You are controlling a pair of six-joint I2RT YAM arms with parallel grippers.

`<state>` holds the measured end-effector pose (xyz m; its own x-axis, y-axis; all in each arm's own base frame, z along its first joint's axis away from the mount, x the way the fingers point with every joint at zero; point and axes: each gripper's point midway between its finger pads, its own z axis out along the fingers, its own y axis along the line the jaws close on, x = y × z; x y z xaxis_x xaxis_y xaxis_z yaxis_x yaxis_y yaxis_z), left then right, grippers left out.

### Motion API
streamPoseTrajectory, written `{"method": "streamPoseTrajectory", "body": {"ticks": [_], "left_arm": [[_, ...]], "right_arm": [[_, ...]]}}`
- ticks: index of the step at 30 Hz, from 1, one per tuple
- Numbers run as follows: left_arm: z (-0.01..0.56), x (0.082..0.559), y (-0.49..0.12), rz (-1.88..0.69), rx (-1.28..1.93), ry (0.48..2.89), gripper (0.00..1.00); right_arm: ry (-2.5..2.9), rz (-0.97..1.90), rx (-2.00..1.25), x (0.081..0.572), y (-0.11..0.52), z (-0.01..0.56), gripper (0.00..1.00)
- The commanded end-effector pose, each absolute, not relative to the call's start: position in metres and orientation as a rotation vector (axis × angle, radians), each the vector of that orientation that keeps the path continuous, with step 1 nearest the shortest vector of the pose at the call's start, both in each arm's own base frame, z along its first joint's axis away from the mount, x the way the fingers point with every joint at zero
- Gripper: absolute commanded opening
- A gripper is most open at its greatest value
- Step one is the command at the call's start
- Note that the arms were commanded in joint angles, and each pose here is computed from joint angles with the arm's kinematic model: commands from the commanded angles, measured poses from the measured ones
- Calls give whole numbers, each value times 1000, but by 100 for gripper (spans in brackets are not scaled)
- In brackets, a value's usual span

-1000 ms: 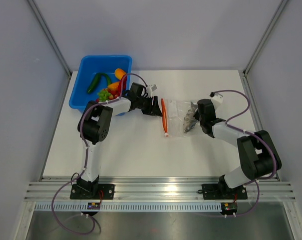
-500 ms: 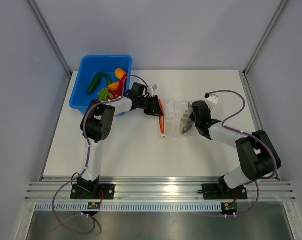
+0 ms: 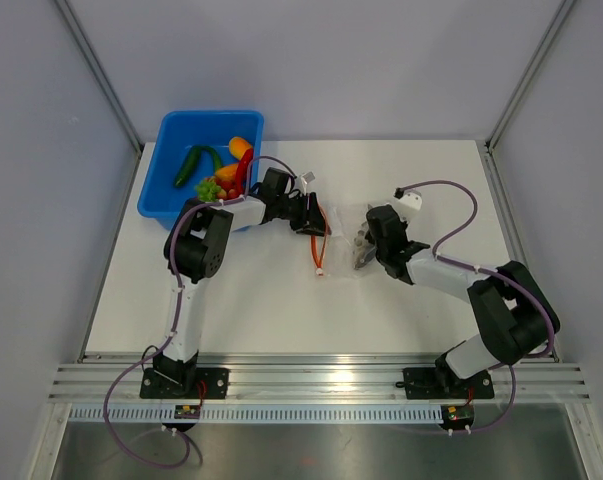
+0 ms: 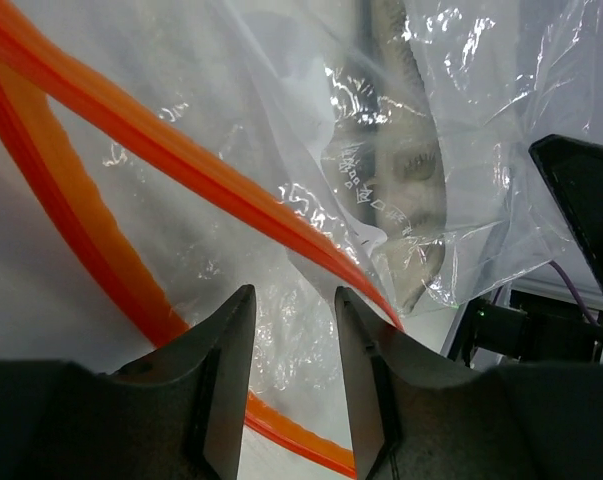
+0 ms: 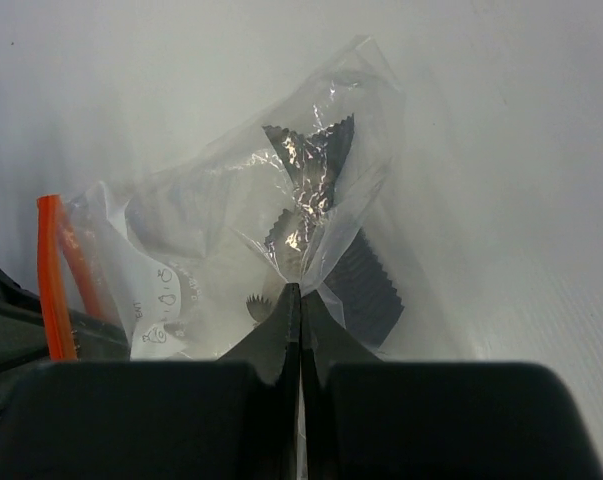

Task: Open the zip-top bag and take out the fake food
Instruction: Pick up the fake fish from the zipper food storage bag.

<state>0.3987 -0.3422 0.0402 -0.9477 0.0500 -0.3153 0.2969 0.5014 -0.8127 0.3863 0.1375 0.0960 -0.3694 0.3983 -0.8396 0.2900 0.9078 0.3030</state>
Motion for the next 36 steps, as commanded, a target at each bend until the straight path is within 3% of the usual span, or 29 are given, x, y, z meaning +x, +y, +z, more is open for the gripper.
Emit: {"method": "streamPoseTrajectory", "body": {"ticks": [1,4,20,36], "left_arm": [[51,400,-350,-1495,328,2443,42],[48,401,-350,-1485,331,2445,46],[52,397,-348,-1587,341,2305,45],[111,390,-334,-1587,370,2118,48]], "right_arm": [[1876,171,535,396,147,127,0],[1858,195,531,395,151,130,0],[1739,275,475,392,156,207,0],[1798,-2,566,387,119,161,0]]}}
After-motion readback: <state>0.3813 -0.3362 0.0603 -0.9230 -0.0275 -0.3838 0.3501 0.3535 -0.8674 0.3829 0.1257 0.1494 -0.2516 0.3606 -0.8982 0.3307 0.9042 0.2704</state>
